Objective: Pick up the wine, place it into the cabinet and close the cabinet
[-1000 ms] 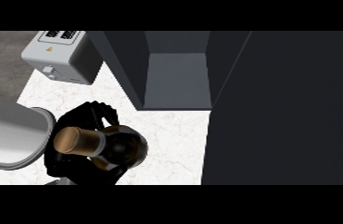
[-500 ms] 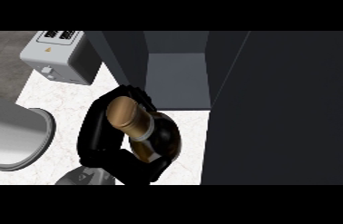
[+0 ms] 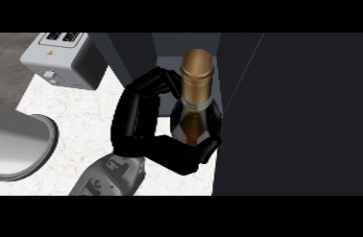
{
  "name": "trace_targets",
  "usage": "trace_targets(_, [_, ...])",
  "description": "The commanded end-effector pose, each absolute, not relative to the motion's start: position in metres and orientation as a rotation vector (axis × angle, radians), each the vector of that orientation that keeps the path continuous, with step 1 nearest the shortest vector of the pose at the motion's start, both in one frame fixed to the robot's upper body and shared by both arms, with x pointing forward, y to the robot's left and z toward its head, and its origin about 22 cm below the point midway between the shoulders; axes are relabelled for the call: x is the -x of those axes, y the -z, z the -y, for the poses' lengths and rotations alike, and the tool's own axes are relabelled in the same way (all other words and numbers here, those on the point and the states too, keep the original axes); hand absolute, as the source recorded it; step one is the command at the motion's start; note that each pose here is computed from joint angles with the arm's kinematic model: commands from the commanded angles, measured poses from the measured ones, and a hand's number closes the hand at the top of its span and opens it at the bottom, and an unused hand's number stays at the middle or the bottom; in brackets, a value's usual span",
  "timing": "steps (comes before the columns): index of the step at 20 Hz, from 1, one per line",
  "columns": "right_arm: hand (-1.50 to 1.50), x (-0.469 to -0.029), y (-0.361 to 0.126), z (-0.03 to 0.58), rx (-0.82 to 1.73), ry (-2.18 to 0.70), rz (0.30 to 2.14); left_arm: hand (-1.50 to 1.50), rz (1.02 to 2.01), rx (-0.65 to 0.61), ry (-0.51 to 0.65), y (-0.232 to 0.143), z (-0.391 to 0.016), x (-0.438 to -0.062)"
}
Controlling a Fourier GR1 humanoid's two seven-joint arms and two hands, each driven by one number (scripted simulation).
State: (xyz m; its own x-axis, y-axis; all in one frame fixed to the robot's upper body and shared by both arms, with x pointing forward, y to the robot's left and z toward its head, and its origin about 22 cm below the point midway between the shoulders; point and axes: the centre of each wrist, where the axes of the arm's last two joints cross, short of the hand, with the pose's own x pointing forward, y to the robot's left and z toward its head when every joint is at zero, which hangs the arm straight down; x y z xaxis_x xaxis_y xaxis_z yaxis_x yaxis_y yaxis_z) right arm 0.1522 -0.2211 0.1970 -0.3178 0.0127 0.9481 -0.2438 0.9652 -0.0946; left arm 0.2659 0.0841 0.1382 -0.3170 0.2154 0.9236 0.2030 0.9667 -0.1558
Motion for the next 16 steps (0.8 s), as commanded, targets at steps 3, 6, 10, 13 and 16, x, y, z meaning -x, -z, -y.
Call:
trace_targets(3, [-1.5, -0.146, -0.204, 0.23, -0.231, -0.277, 1.928, 1.5, 1.911, 0.239, -0.014, -0.127, -0.062, -0.279])
trace_targets(6, [-1.5, -0.123, -0.206, 0.222, -0.233, -0.269, 1.932, 1.5, 1.918, 0.193, 0.0, -0.125, -0.06, -0.293])
trace_targets(10, [-1.5, -0.118, -0.219, 0.221, -0.22, -0.28, 1.935, 1.5, 1.935, 0.182, -0.021, -0.133, -0.052, -0.298])
trace_targets(13, [-1.5, -0.128, -0.214, 0.228, -0.22, -0.281, 1.927, 1.5, 1.901, 0.211, -0.063, -0.119, -0.056, -0.286])
trace_targets(16, [-1.5, -0.148, -0.212, 0.219, -0.225, -0.281, 1.925, 1.5, 1.891, 0.217, -0.079, -0.108, -0.049, -0.3])
